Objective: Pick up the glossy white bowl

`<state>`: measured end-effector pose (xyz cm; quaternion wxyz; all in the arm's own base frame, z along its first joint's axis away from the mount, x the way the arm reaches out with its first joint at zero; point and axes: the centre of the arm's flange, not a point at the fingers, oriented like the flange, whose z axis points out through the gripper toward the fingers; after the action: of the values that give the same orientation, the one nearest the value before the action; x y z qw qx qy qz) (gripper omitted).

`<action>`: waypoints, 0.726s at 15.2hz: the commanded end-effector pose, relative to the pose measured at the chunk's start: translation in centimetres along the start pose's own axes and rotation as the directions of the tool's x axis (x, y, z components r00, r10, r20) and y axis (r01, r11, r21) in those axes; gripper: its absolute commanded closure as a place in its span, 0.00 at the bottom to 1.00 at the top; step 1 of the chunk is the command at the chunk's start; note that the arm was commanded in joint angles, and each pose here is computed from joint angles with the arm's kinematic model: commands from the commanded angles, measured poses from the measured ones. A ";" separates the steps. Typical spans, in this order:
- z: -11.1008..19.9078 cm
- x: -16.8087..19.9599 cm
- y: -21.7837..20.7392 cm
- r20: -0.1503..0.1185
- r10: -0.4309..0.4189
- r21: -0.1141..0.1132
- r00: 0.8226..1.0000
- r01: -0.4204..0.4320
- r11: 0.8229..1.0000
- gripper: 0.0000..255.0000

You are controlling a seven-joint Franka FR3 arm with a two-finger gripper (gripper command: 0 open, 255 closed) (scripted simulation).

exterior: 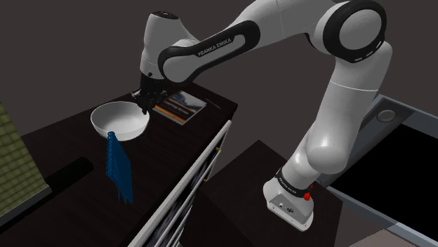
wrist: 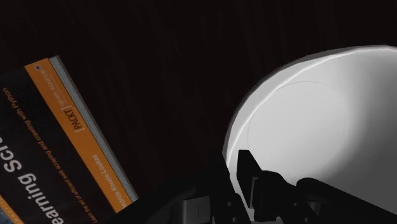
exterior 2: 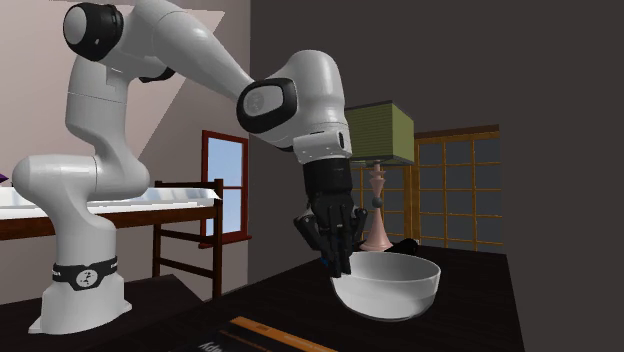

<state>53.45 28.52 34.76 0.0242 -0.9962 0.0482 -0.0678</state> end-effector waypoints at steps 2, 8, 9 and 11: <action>0.0 0.0 0.0 0.000 0.000 0.000 1.000 0.000 1.000 1.00; -2.1 0.2 -0.2 0.000 0.000 0.000 1.000 0.000 1.000 1.00; -2.6 0.3 -0.2 0.000 0.000 0.000 1.000 0.000 1.000 1.00; -3.6 0.4 -0.2 0.000 0.000 0.000 1.000 0.000 1.000 1.00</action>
<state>53.46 28.56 38.00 0.0240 -0.9963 0.0483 -0.0675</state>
